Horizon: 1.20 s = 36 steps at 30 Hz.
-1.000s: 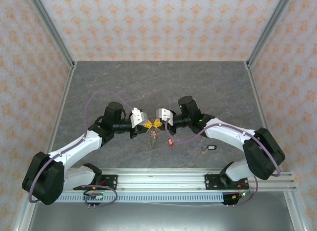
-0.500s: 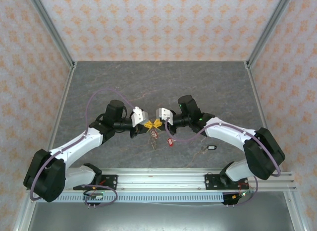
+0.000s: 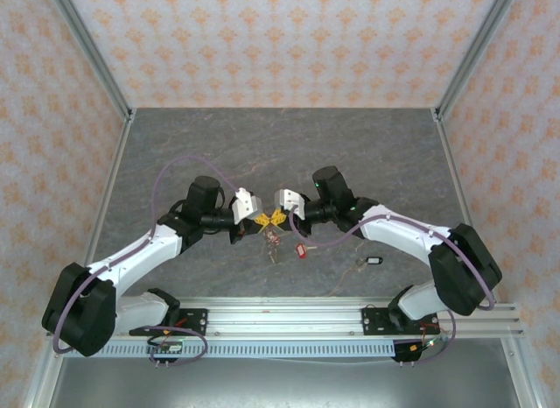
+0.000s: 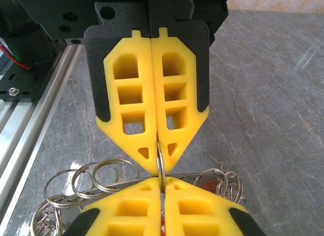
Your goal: Put the keys on the keyring
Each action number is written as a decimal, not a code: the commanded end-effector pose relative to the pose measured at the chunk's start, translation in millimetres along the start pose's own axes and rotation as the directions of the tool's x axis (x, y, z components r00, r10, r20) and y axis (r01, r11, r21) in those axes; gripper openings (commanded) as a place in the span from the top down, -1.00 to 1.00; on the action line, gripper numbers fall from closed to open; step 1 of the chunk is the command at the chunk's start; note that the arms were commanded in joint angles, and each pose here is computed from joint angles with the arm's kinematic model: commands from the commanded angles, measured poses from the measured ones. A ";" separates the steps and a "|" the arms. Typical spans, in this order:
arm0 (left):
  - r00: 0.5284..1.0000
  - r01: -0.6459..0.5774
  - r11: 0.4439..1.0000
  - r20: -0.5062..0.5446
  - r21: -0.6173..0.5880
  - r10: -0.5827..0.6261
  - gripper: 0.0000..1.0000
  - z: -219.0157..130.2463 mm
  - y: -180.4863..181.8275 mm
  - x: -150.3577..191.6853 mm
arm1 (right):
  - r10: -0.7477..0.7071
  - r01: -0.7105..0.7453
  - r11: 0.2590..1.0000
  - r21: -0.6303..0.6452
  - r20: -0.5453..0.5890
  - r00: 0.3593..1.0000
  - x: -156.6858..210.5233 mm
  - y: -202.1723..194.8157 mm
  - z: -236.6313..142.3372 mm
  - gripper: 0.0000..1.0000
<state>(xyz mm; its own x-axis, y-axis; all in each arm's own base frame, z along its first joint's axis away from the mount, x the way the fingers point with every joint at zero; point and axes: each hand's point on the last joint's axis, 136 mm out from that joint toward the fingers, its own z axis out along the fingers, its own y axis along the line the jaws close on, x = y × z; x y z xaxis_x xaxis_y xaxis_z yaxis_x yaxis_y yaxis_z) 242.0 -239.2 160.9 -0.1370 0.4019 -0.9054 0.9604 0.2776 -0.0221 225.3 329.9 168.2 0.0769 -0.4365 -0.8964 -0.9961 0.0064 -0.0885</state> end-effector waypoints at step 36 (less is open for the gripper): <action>0.981 0.154 0.955 0.156 -0.252 -0.117 1.00 -38.2 -8.8 3.7 | 0.890 -0.622 -0.103 0.776 0.351 0.290 155.2 7.3 -143.6 0.62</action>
<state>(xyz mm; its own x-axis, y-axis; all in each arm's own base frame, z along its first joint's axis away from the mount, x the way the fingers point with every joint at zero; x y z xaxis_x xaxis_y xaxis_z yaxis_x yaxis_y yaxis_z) 221.9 -205.9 162.7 -0.2464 0.2582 -0.9341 0.8414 0.5353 -0.0739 235.0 173.0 102.2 -0.8579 0.1217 -0.4991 -0.0641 0.9386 0.3390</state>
